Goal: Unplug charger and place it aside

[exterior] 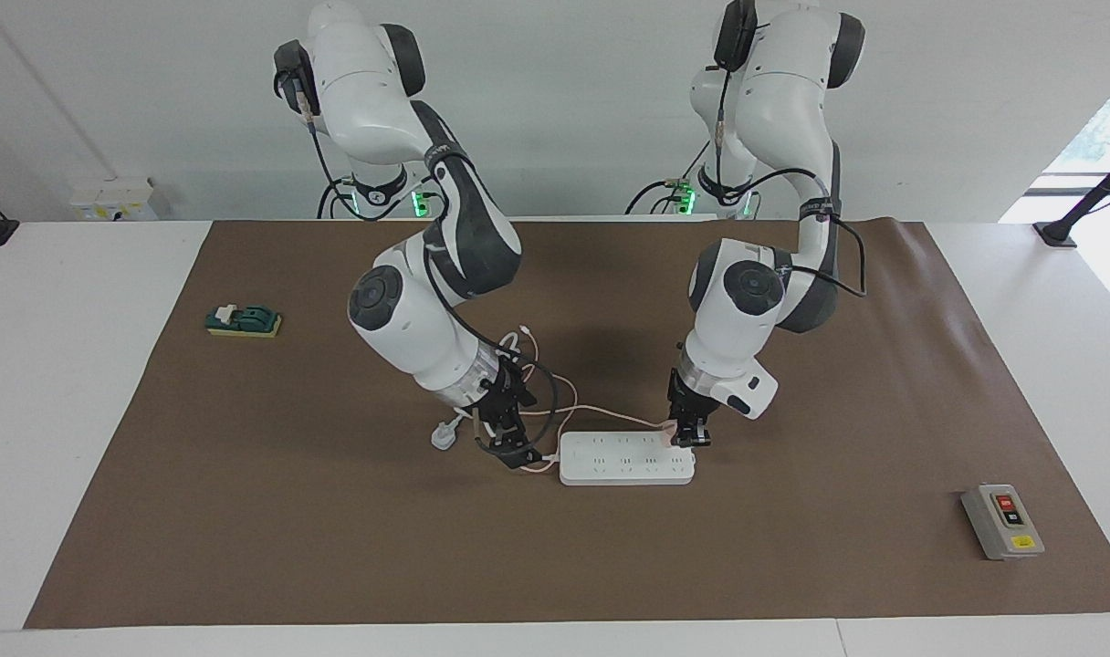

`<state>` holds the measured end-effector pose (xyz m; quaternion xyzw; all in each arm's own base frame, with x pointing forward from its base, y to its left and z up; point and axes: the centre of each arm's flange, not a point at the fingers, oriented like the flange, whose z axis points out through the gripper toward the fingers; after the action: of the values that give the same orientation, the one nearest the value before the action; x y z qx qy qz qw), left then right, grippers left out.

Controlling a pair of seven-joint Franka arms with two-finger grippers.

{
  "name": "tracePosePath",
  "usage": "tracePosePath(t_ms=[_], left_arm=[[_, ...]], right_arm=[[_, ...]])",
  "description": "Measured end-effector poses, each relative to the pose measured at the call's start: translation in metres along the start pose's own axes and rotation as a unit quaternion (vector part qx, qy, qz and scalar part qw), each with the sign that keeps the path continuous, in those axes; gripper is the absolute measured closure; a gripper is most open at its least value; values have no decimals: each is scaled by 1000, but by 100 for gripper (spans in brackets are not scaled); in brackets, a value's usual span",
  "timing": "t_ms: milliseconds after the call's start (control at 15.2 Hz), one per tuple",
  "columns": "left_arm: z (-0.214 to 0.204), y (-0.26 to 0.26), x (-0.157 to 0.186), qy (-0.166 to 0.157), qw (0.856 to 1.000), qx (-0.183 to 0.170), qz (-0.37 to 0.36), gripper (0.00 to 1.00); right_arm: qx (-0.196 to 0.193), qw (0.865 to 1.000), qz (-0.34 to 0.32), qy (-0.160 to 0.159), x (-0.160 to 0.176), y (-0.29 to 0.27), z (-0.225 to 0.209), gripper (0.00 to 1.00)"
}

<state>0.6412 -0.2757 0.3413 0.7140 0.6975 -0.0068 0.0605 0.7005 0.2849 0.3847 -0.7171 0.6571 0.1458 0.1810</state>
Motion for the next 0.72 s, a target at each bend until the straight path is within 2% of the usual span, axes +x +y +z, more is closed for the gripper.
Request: tracePosePath(t_ms=[329, 723], left_arm=[[0, -1, 0, -1, 1000, -2, 1, 98], [0, -2, 1, -1, 1000, -4, 2, 98]], right_arm=[[-36, 999, -11, -6, -27, 17, 35, 2], [-60, 998, -2, 2, -12, 21, 73, 1]])
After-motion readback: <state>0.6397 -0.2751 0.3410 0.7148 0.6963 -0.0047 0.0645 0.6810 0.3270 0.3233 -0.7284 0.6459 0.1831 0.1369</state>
